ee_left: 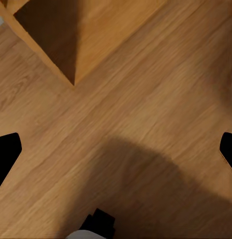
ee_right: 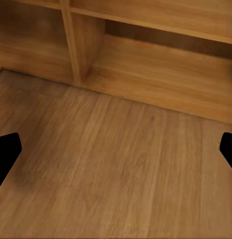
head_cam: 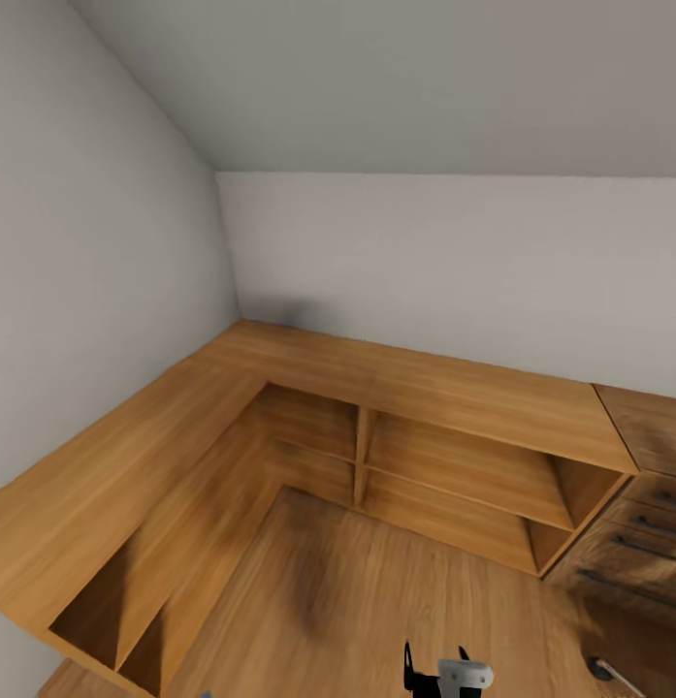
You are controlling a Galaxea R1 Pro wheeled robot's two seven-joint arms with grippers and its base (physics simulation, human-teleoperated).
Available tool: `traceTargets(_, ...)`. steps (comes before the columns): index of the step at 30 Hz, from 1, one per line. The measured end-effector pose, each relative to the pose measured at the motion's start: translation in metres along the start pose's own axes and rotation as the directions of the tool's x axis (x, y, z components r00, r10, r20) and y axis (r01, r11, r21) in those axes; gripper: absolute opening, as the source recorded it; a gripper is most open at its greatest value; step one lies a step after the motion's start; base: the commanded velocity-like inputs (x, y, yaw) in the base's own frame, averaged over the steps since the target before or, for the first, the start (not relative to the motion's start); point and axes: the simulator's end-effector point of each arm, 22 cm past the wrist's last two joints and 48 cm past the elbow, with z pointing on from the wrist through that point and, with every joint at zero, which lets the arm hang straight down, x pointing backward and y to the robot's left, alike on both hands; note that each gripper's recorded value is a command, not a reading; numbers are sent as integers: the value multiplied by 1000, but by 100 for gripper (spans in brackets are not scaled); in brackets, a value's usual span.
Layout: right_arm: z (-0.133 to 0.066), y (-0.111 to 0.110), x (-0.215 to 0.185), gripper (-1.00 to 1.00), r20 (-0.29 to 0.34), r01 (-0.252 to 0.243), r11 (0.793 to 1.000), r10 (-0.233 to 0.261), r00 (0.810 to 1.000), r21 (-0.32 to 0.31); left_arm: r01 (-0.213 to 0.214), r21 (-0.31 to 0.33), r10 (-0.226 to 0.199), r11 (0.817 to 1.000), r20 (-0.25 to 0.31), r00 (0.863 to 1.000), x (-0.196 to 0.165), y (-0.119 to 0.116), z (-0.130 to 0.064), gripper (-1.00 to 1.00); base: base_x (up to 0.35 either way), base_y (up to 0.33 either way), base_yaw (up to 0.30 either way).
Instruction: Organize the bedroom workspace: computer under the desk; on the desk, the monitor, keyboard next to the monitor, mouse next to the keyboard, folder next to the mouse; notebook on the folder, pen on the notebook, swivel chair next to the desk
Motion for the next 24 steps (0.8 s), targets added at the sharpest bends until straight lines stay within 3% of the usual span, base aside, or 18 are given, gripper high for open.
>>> traceTargets(10,0,0,-4,100,9,-1,1000,1,1000,0,3,2,-3,1000,8,1000,-4,-1,0,100,215,187,-222)
traceTargets(24,1,0,-7,100,15,-1,1000,1,1000,0,5,4,-5,1000,14,1000,-7,-2,-1,100,12,11,-270)
